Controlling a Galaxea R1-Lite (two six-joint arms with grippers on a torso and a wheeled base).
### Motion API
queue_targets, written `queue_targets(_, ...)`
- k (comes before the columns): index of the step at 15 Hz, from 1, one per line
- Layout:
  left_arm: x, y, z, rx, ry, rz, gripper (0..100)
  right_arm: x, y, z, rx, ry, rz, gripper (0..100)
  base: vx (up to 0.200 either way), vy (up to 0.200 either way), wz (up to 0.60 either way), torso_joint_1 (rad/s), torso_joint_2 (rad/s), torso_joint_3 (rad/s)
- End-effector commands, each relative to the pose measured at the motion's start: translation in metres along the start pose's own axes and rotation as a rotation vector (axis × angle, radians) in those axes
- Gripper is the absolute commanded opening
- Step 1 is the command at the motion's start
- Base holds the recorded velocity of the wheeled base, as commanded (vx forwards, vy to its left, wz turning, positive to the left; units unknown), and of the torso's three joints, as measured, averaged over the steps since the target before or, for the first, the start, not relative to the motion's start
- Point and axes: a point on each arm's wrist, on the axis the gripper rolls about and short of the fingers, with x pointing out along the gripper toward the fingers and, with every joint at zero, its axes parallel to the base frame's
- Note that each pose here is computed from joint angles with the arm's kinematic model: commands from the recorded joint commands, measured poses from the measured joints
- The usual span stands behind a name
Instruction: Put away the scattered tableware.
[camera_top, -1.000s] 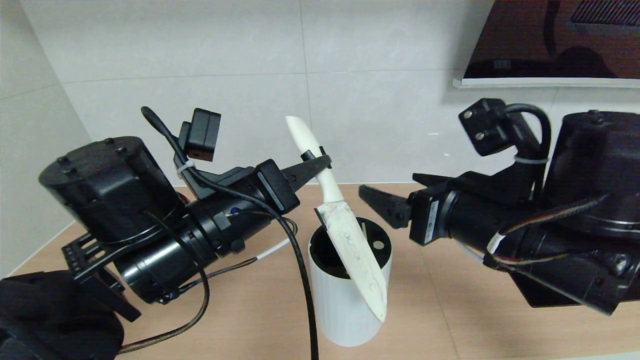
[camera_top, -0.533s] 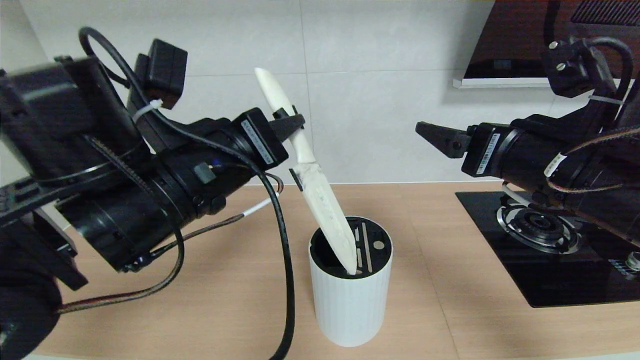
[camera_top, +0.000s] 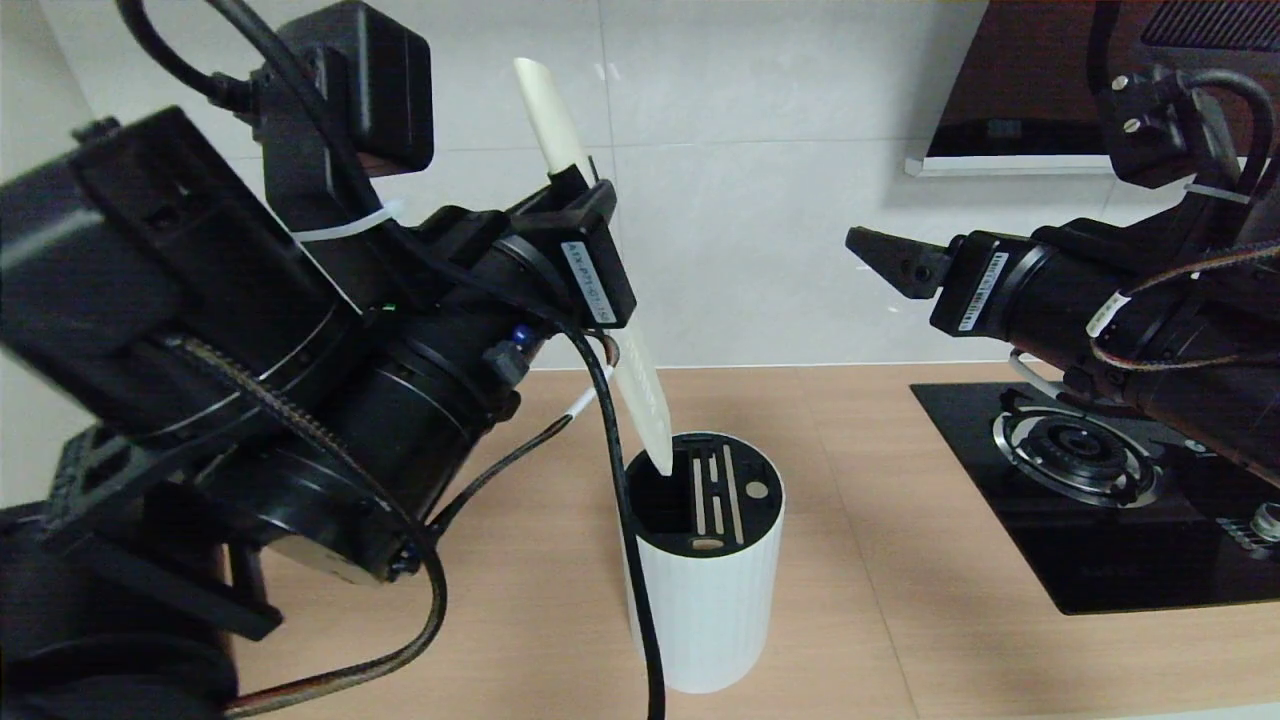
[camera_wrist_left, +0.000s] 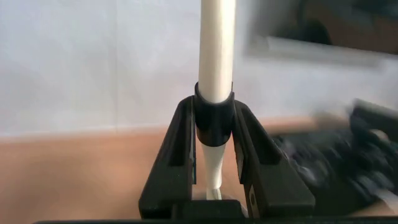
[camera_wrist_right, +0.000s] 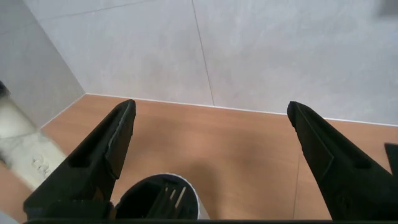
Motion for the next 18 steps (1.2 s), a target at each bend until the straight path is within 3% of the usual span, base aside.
queue_targets(1, 0.006, -0.008, -0.035, 0.079, 0.052, 0.013, 0, 0.000, 0.000, 0.000, -0.001, 0.001, -0.001, 100, 0.000, 0.000, 0.00, 0.000, 0.00, 0.000)
queue_targets(2, 0.010, -0.011, -0.040, 0.075, 0.021, 0.044, 0, 0.001, 0.000, -0.001, -0.002, 0.004, -0.001, 100, 0.000, 0.000, 0.00, 0.000, 0.00, 0.000)
queue_targets(9, 0.012, -0.012, -0.052, 0.088, 0.048, 0.047, 0, 0.001, 0.000, -0.002, -0.004, 0.006, -0.001, 100, 0.000, 0.000, 0.00, 0.000, 0.00, 0.000)
queue_targets(13, 0.009, -0.016, -0.054, 0.068, 0.057, 0.037, 0, 0.002, 0.000, -0.003, -0.005, 0.010, -0.002, 100, 0.000, 0.000, 0.00, 0.000, 0.00, 0.000)
queue_targets(18, 0.001, -0.019, -0.070, 0.094, 0.110, 0.013, 0, 0.002, 0.000, -0.004, -0.006, 0.014, -0.003, 100, 0.000, 0.000, 0.00, 0.000, 0.00, 0.000)
